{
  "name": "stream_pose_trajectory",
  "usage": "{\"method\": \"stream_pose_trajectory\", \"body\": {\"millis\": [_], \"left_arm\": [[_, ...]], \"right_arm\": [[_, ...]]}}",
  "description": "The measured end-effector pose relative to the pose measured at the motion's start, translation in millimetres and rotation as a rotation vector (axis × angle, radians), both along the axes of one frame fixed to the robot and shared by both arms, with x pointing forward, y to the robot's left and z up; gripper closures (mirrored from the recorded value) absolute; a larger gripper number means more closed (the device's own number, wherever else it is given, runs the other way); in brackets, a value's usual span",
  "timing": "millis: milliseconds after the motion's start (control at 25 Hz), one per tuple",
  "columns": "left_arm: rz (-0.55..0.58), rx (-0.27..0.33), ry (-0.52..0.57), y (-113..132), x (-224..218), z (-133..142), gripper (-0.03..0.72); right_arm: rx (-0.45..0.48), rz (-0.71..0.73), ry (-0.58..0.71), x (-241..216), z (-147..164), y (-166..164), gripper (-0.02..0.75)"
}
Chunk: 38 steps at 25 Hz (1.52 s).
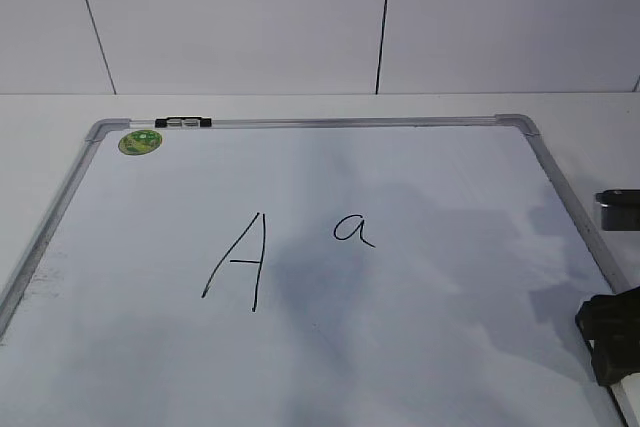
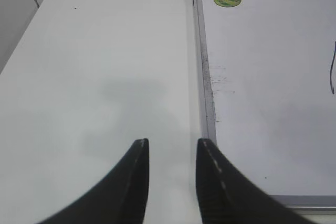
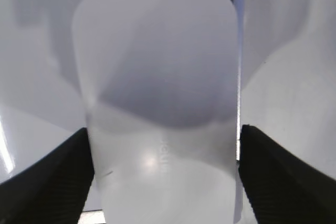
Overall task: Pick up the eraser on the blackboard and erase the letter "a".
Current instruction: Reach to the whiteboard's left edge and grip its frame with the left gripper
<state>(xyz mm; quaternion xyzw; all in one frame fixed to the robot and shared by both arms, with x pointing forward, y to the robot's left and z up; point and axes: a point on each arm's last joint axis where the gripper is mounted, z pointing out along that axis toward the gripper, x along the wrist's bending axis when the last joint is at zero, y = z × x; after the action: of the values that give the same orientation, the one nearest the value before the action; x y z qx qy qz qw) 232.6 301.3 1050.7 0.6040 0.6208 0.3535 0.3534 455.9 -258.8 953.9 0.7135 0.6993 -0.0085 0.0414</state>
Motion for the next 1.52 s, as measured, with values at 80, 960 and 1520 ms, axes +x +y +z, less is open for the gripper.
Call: {"method": "stream_pose_trajectory", "body": {"millis": [80, 960, 1520], "left_arm": [[0.0, 0.0, 0.0, 0.0, 0.0, 0.0, 0.454], [0.0, 0.0, 0.0, 0.0, 0.0, 0.0, 0.454], [0.0, 0.0, 0.0, 0.0, 0.0, 0.0, 0.454]], "right_arm": [[-0.001, 0.0, 0.005, 0.5, -1.4, 0.1, 0.063], [0.009, 0.002, 0.012, 0.8, -2.8, 1.2, 0.175], [0.023, -0.007, 0.012, 0.7, -2.7, 2.4, 0.183]]}}
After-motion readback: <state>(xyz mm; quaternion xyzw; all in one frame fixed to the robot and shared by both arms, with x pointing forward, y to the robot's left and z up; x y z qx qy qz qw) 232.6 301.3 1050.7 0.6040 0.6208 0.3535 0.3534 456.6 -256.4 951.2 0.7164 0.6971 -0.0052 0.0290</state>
